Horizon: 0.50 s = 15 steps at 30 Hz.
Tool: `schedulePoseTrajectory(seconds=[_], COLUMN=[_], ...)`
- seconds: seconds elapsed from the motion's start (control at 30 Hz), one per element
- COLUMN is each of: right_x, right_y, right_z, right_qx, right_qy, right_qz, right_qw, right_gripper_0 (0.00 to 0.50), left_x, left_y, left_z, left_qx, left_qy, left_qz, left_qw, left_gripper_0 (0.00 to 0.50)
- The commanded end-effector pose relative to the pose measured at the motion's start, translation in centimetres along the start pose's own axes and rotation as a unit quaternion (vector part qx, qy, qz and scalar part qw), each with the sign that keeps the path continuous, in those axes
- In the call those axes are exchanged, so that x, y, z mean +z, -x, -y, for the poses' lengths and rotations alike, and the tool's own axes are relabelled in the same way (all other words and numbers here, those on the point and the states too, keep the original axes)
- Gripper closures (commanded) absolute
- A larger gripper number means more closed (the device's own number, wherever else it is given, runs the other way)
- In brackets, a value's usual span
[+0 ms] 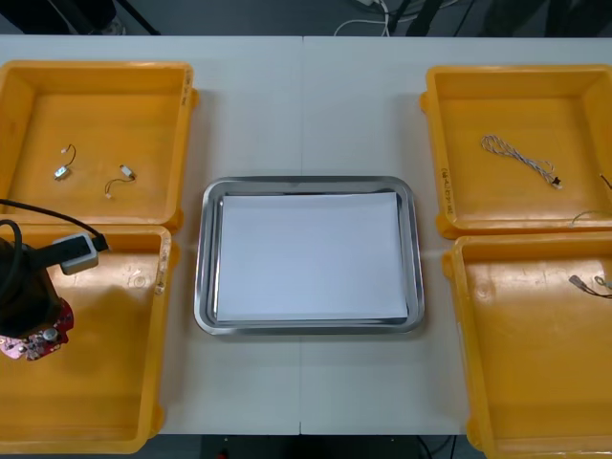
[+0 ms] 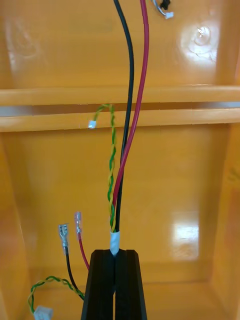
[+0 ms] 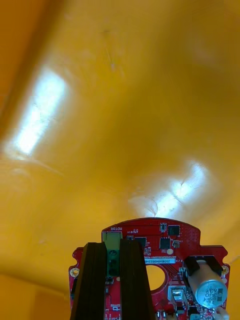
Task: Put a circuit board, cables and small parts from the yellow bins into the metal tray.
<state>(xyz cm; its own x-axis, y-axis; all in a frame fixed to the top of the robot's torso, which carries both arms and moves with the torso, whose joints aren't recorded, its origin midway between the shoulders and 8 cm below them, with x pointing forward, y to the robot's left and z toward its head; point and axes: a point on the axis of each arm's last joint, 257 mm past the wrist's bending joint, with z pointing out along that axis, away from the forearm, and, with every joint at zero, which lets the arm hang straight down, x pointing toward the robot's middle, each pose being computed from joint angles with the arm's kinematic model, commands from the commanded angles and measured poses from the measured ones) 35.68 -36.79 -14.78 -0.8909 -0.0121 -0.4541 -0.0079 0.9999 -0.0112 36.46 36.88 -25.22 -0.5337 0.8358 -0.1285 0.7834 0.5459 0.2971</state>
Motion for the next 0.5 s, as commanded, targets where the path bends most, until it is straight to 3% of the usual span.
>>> schedulePoseTrajectory(seconds=[0.03, 0.23, 0.37, 0.5], right_x=[-2.5, -3.2, -3.0, -2.9], right_y=[2.3, 3.0, 2.8, 2.9], right_z=[-0.6, -3.0, -3.8, -4.9], right_qx=[-0.080, -0.160, -0.224, -0.267], right_qy=[0.000, 0.028, 0.023, 0.024], right_qz=[0.033, 0.035, 0.020, 0.015], right_qw=[0.996, 0.986, 0.974, 0.963], right_gripper_0=[0.500, 0.500, 0.500, 0.500], left_x=[-3.6, -5.9, -7.6, -8.6], left_y=[2.9, 4.3, 7.0, 9.0], left_z=[-1.7, -1.5, -2.2, -2.3], left_qx=[0.023, 0.010, 0.008, -0.002], left_qy=[0.028, 0.020, 0.039, 0.046], left_qz=[0.029, 0.035, 0.070, 0.095], left_qw=[0.9989, 0.9991, 0.9967, 0.9944], left_gripper_0=[0.500, 0.500, 0.500, 0.500])
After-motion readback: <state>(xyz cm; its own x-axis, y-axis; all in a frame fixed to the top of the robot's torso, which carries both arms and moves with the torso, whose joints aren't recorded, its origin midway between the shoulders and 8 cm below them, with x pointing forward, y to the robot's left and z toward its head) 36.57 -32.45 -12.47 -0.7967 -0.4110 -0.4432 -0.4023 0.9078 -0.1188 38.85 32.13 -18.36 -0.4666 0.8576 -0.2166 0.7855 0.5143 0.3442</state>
